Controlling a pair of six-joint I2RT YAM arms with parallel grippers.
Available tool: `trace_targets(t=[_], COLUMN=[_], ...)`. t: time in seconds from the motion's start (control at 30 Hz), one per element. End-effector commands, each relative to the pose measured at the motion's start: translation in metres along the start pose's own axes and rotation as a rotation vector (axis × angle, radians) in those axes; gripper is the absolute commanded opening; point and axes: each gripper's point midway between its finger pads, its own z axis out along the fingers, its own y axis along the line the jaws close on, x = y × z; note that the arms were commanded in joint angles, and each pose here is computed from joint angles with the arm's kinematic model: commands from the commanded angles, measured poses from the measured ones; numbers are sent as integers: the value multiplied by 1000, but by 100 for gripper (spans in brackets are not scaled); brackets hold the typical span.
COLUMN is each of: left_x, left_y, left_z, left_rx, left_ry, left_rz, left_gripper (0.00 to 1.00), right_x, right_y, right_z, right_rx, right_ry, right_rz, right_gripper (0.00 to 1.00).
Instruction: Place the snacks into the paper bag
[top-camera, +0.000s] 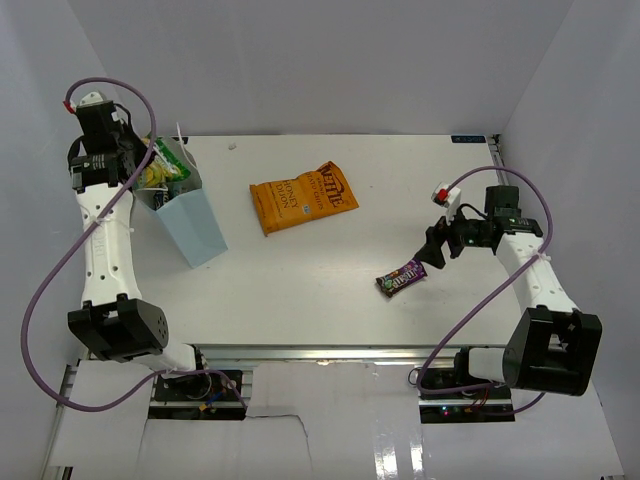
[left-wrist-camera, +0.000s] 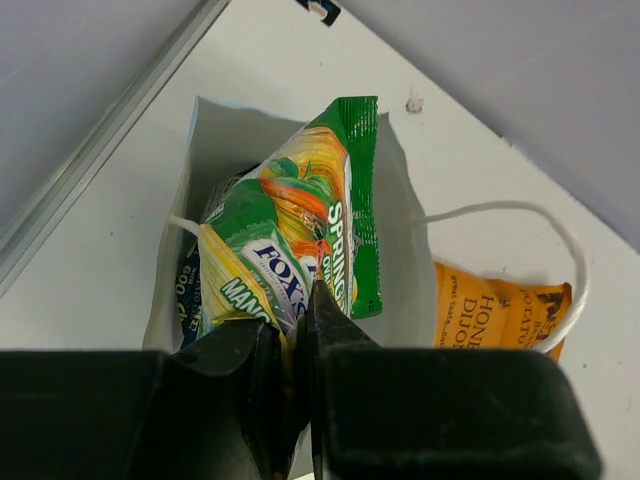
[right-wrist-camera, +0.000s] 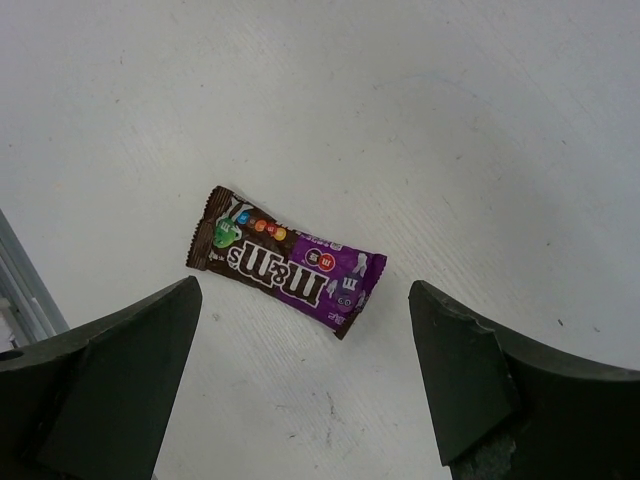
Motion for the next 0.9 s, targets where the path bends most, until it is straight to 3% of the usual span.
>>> trace_targets(t=[0.0,0.07,0.23,0.33,0.5,0.63,0.87], left_x=[-25,-22,-18,-24,-45,-69,-53], left_y=[-11,-12,-13,-17,-29,-45,-58], left_z=[-25,-24,-24,-27,-41,-72,-142], left_rx=[66,76,87,102,145,226,405], left_ry=[-107,-98,-87,-100,-150,-220,-280], left_rz=[27,27,23,19,19,23,11], left_gripper=[18,27,60,71,78,83,98], right_x=[-20,-20,-18,-17,-14,-8,17], right_y=[-6,-6,-6,-4,0,-16,-44], right_z=[-4,-3,0,3,10,23,50], right_rx=[8,3,-14,-30,-59,3,185], right_ry=[-39,-41,-29,-19,-4,46,234], right_rz=[-26,-21,3,12,47,210,418], right_gripper=[90,90,90,90,90,90,90])
